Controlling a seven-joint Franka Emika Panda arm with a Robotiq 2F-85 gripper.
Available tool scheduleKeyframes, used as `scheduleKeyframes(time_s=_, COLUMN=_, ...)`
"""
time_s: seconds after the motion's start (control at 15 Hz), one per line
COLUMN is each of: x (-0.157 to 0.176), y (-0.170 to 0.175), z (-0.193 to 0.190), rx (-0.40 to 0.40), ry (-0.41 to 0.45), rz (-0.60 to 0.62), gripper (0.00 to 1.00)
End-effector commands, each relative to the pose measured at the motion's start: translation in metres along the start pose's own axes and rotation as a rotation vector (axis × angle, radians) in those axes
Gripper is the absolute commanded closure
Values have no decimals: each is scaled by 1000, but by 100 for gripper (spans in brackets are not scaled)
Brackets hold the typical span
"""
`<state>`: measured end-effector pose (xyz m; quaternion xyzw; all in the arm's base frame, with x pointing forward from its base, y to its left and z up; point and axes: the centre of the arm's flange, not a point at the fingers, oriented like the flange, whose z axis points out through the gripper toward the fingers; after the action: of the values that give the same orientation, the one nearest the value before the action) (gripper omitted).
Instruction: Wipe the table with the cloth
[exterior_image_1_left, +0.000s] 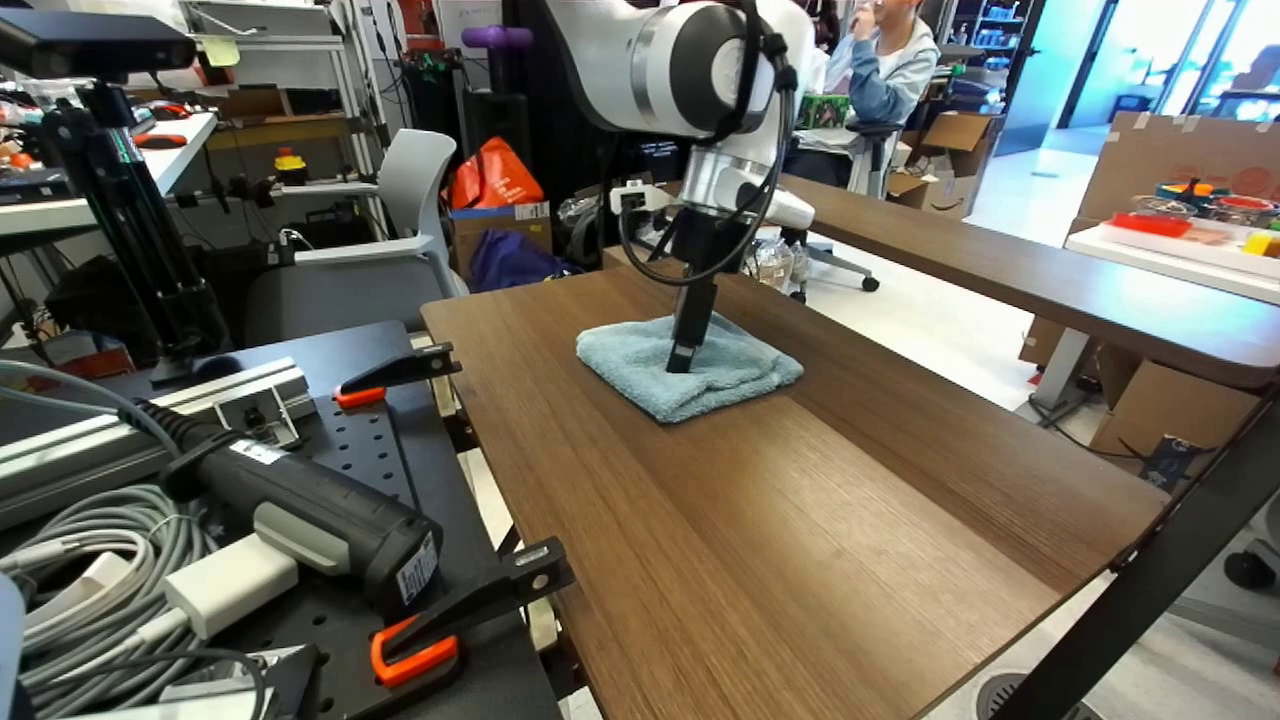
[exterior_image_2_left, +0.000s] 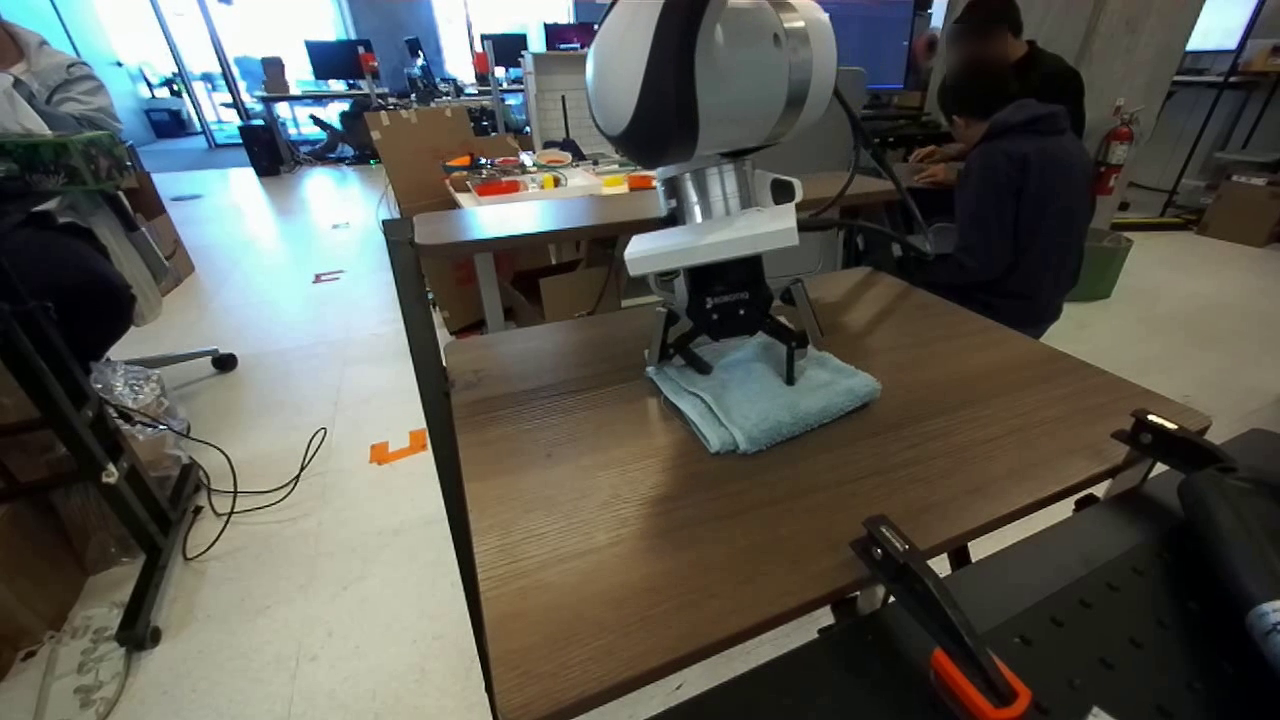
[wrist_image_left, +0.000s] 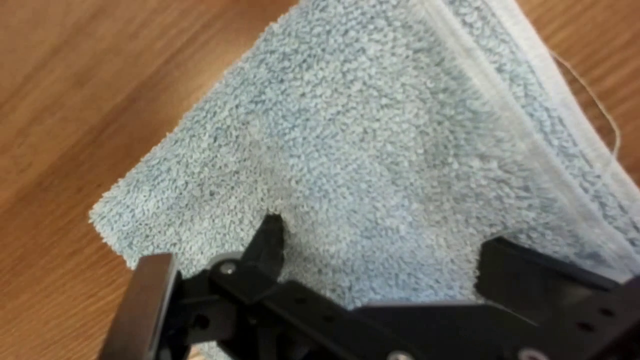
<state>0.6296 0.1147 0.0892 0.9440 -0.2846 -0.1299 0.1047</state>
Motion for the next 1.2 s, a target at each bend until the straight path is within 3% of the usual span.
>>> scheduleKeyframes(time_s=0.0, x=-57, y=-26, z=19, rx=-102, ry=11, rz=-144, gripper=0)
scheduleKeyframes(time_s=0.4, x=-128, y=-89, z=15, rx=-135, ry=96, rz=-323, gripper=0)
scheduleKeyframes(time_s=1.13, x=-136, y=-91, z=2, rx=-132, ry=106, rz=-335, gripper=0)
